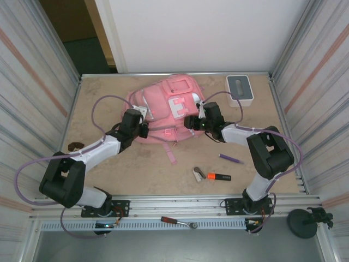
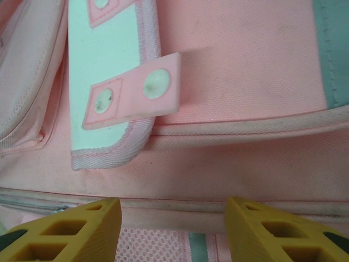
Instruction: Pack the student bag
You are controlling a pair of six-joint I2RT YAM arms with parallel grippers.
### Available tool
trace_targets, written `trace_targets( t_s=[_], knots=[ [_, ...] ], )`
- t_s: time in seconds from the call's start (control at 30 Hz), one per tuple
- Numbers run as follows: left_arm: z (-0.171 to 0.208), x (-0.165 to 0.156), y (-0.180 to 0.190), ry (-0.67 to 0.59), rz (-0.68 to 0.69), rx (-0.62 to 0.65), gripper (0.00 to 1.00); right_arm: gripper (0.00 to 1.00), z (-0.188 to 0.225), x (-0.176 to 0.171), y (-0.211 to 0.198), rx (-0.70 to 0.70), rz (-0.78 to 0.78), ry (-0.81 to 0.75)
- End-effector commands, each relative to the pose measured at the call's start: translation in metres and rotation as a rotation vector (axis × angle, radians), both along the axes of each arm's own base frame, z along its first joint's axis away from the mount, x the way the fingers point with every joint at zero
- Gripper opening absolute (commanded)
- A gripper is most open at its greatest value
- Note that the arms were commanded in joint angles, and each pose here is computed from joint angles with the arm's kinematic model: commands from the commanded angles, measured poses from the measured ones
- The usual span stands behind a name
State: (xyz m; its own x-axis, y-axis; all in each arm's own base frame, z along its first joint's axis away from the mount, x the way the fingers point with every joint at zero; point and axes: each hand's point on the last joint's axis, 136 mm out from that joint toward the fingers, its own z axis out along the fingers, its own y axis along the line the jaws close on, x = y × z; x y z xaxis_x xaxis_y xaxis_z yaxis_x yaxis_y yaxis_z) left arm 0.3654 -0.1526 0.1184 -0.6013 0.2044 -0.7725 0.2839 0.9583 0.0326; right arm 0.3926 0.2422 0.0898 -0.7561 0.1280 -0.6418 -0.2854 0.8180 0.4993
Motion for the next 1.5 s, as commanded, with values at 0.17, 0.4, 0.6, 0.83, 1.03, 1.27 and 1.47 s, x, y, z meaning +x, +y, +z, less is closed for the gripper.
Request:
trace_targets(
  t_s=[0.17,0.4,0.6,0.83,1.03,1.27,1.47],
  knots=[
    [0.005,-0.006,0.006,-0.005,-0.026,-0.033,0.06,0.52,-0.015,-0.001,-0.021,-0.054,-0.041,0.033],
    [-0.002,-0.003,0.002,0.010,-0.047,-0.042,0.16,0.52,-0.016,-0.001,-0.021,-0.053,-0.039,0.035],
    [-0.006,0.003,-0.002,0.017,-0.052,-0.049,0.22,0.52,-0.017,-0.001,-0.021,-0.053,-0.040,0.040],
    [-0.018,0.006,-0.005,0.043,-0.046,-0.059,0.26,0.52,-0.018,-0.003,-0.023,-0.059,-0.042,0.043],
    [-0.023,0.006,-0.003,0.052,-0.036,-0.053,0.20,0.52,-0.017,-0.001,-0.025,-0.062,-0.048,0.041],
    [-0.002,0.002,0.001,-0.012,-0.032,-0.069,0.00,0.52,-0.011,0.002,-0.036,-0.069,-0.075,0.036],
    [0.023,-0.013,-0.017,0.008,-0.119,-0.170,0.00,0.54,0.020,-0.001,-0.047,-0.016,-0.093,0.013]
  ],
)
